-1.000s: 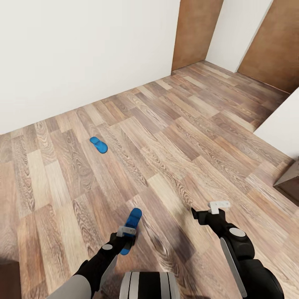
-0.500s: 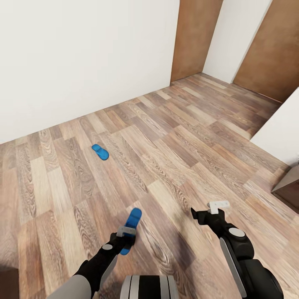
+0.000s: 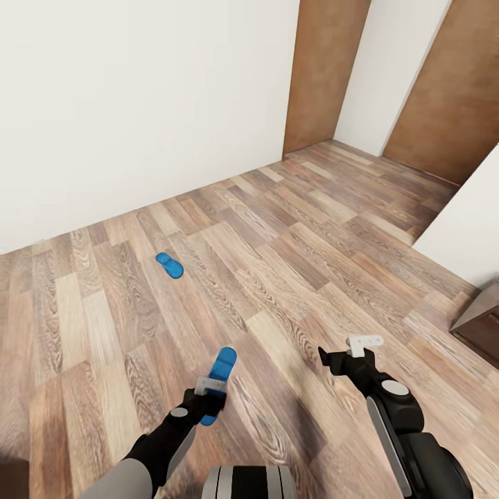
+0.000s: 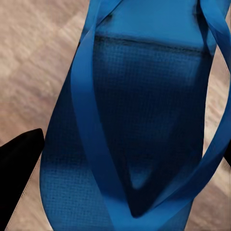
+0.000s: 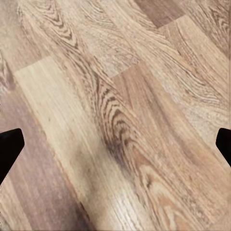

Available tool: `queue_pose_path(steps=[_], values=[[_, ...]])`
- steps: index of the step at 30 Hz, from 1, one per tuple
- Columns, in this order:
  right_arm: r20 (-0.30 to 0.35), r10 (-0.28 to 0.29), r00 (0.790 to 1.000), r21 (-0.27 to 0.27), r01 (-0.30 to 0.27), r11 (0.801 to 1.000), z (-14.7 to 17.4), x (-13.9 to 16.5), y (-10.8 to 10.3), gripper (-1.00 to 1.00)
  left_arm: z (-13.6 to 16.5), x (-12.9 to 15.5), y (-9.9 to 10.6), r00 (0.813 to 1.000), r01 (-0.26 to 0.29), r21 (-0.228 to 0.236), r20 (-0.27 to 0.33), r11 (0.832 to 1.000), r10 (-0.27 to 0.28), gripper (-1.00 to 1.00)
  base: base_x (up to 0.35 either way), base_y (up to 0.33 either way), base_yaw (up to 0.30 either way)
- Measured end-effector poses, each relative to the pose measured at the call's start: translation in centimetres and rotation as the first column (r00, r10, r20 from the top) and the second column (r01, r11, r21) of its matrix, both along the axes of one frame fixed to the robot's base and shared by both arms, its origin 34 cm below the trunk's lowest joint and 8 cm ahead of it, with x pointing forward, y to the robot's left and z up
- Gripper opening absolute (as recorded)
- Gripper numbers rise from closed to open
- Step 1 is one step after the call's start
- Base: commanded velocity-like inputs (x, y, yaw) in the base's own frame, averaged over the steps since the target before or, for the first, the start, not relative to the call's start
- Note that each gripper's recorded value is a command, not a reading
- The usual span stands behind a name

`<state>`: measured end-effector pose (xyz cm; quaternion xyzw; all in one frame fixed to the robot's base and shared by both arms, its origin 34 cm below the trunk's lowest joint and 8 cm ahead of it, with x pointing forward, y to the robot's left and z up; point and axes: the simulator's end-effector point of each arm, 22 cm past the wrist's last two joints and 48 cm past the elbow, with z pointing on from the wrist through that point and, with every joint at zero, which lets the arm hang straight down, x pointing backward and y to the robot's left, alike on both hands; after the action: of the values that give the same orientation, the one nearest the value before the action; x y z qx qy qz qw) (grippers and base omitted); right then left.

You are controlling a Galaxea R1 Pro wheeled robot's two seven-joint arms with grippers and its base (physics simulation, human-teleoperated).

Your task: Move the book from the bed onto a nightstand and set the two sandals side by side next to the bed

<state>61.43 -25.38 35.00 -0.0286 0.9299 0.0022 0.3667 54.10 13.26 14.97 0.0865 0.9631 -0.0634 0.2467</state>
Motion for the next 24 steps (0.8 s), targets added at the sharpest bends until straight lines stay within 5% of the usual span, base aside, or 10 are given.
queue_pose_path(steps=[24], values=[[0.098,0.003,0.995,0.002,-0.003,1.0,5.5,1.2,0.3,1.0,4.7,3.0,0.3,0.996,-0.007,0.006,0.093,1.0,0.006,-1.0,0.0,0.0,0.0]])
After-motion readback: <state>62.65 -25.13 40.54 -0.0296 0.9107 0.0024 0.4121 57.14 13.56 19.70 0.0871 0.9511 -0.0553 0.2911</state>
